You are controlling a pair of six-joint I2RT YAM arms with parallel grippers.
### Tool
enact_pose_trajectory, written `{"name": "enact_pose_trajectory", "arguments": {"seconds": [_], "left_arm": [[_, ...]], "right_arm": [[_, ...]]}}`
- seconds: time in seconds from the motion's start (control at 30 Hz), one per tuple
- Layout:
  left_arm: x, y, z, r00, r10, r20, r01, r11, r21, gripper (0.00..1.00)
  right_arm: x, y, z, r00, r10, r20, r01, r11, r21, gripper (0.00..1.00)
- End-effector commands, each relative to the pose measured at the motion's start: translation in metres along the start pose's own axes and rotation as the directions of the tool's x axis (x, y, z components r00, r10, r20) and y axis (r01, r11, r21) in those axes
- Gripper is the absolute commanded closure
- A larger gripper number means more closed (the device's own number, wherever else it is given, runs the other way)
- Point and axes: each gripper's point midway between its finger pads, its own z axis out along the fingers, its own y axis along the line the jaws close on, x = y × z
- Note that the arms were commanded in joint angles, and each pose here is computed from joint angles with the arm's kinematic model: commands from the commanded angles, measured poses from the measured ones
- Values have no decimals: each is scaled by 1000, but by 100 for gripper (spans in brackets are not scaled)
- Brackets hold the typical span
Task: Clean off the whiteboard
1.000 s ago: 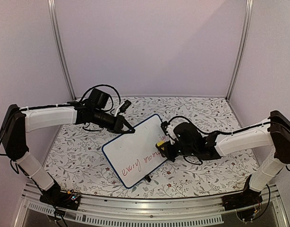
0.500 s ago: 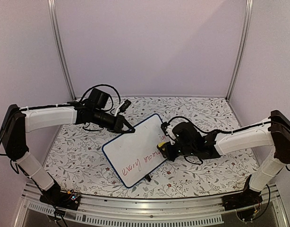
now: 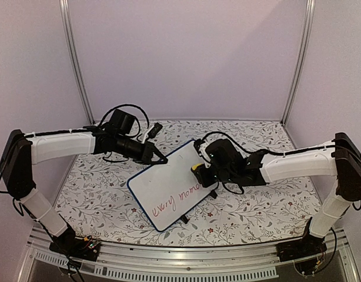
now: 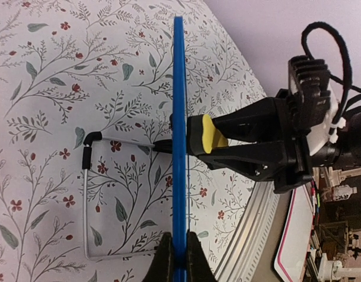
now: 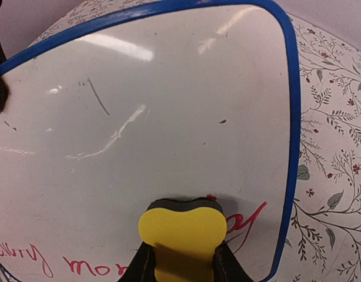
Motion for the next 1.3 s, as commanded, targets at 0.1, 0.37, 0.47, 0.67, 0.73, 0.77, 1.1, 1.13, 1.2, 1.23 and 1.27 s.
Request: {"name": "enact_pose_trajectory", "arguments": {"seconds": [0.1,0.37,0.47,0.67,0.73,0.77,1.1,1.13,1.2,1.23,1.27], "left_arm": [[3,-14,2,998,66,-6,-65,996,55,100],[3,-14,2,998,64,-5,-64,997,53,100],[4,-13,3,998,60,-9,-59,997,55,100],[4,-12,3,998,59,-10,-59,997,54,100],[5,-11,5,998,53,-17,-52,997,57,100],[5,-11,5,998,53,-17,-52,997,59,100],[6,-10,5,998,55,-16,-54,997,47,100],[5,-10,4,998,55,-14,-54,997,45,100],[5,-10,4,998,57,-14,-56,997,47,100],[5,-9,5,999,52,-16,-51,998,47,100],[5,-9,5,998,53,-17,-52,997,50,100]], "right_arm": [[-29,-22,3,999,0,40,-4,997,83,81],[-19,-24,12,1000,-4,-7,5,998,66,81],[-2,-25,16,999,1,-40,1,999,54,82],[16,-23,13,998,12,-68,-10,1000,28,82],[20,-21,12,998,5,-69,-3,1000,23,82],[21,-21,11,998,3,-68,-2,1000,23,82],[37,-16,12,995,0,-95,1,1000,7,82],[39,-15,12,995,0,-100,1,1000,4,82],[41,-15,12,995,3,-102,-3,1000,1,82],[42,-14,12,995,2,-103,-2,1000,-1,82],[43,-14,11,995,1,-103,-1,1000,-2,82]]}}
